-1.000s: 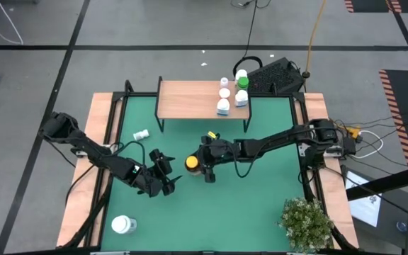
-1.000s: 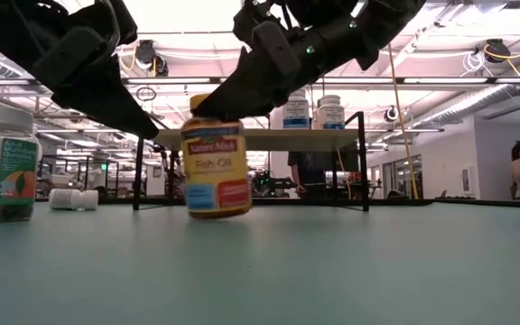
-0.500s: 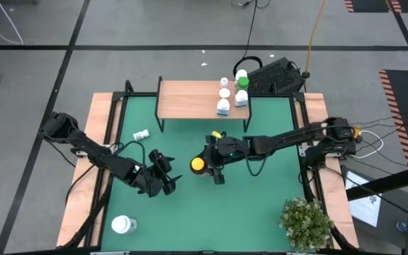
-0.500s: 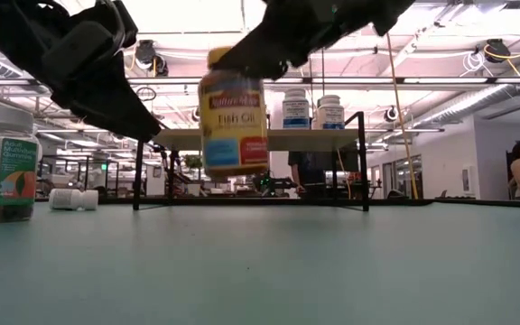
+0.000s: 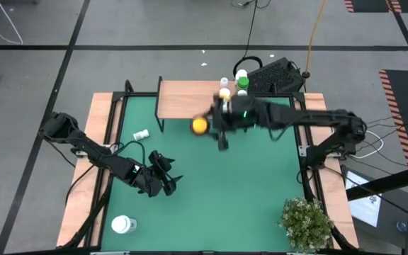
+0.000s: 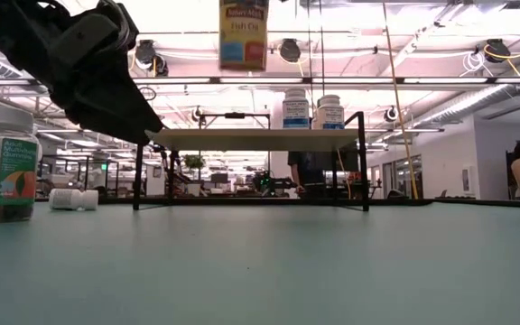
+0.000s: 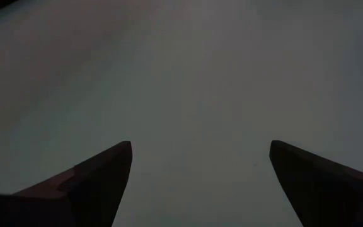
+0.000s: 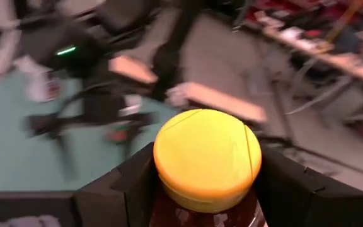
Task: Pick and place medicine bottles onto shelf by color
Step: Put the yellow medicine bottle on the shelf, then put the green medicine bottle on the shelf
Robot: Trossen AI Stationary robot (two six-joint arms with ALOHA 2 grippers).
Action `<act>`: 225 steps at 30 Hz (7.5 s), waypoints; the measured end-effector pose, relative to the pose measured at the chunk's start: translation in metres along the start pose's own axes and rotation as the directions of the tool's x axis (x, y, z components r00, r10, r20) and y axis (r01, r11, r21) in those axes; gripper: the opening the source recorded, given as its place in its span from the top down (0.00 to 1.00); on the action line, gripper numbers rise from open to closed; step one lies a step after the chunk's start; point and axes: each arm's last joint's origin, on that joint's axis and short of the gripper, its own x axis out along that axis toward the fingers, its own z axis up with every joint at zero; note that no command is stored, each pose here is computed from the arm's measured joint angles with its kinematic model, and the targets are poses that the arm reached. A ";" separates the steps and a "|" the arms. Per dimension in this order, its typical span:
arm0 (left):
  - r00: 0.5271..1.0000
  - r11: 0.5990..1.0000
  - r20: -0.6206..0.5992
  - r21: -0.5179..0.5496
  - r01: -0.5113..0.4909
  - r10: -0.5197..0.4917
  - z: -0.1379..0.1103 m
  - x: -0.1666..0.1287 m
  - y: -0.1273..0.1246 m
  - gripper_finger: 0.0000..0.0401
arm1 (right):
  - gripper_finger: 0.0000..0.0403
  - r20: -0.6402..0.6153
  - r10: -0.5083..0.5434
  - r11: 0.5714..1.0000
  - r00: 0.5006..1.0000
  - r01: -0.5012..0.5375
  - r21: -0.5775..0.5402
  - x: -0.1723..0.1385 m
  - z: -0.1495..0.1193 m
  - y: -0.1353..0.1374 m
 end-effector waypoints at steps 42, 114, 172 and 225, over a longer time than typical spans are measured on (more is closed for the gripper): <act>1.000 0.996 -0.004 0.083 -0.014 0.015 0.004 0.005 0.004 0.06 | 0.42 -0.177 -0.206 0.914 0.962 0.254 0.317 0.030 -0.130 -0.188; 0.999 0.999 0.031 -0.029 -0.035 0.036 0.008 0.007 0.006 0.06 | 0.38 0.273 0.004 0.998 0.962 -0.019 0.052 -0.072 -0.194 0.112; 0.979 0.998 0.197 -0.015 0.060 -0.056 0.019 -0.014 0.022 0.42 | 0.38 0.154 0.179 0.924 0.972 -0.219 0.313 0.022 -0.223 0.132; 0.963 0.964 -0.060 -0.060 0.259 -0.262 0.007 -0.069 0.011 0.46 | 0.38 0.123 0.127 0.906 0.984 -0.165 0.391 0.021 -0.222 0.136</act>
